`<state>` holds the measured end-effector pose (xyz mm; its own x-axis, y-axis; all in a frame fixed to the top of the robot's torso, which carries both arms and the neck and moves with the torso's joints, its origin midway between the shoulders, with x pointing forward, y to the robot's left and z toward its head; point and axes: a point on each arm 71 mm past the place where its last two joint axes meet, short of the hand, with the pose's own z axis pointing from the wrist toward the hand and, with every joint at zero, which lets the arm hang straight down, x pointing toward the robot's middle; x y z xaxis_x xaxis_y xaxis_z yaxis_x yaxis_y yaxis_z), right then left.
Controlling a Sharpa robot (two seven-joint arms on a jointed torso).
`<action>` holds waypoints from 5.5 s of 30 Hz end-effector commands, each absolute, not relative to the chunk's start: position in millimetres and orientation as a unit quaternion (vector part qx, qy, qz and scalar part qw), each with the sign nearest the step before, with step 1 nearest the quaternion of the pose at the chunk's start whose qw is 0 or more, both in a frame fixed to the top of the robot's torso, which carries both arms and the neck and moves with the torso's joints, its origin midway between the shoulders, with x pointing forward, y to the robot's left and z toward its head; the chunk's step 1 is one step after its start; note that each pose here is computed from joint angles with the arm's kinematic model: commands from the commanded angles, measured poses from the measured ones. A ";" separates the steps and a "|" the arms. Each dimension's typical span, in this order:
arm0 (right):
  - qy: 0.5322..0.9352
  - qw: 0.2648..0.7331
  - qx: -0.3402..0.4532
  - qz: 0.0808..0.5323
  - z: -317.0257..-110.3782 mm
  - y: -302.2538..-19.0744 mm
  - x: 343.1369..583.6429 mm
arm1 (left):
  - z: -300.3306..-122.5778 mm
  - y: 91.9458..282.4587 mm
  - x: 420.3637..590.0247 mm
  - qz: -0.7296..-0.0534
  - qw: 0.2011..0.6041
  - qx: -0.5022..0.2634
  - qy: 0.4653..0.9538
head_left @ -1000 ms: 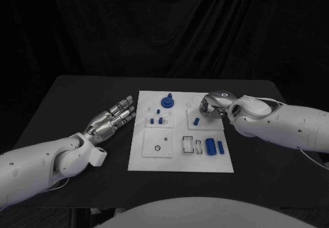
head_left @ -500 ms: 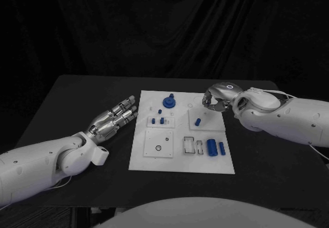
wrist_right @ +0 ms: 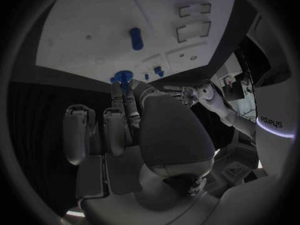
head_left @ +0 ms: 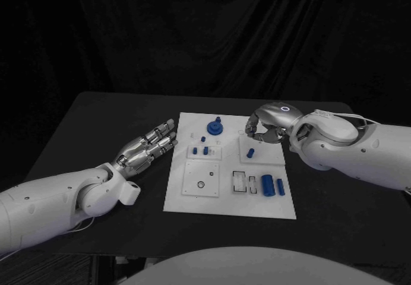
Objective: Assemble the parts on the task board
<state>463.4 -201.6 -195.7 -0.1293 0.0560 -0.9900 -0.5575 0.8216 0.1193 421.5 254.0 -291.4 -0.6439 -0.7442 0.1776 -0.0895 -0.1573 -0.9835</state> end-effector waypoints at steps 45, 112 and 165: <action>0.701 0.573 -0.275 0.323 -256.7 -86.0 407.2 | -277.8 246.3 421.6 -0.741 0.261 -0.320 0.529; 0.715 0.570 -0.274 0.298 -264.1 -97.0 407.8 | -282.6 245.2 423.3 -0.736 0.252 -0.323 0.538; 0.787 0.572 -0.131 0.189 -234.7 -221.5 447.5 | -283.6 244.4 421.8 -0.735 0.254 -0.325 0.539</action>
<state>448.2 -222.6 -233.2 -0.3124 0.0058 -0.9499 -0.4082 0.9021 0.1398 422.0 243.3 -295.4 -0.6592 -0.7269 0.1926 -0.1010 -0.1682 -0.9806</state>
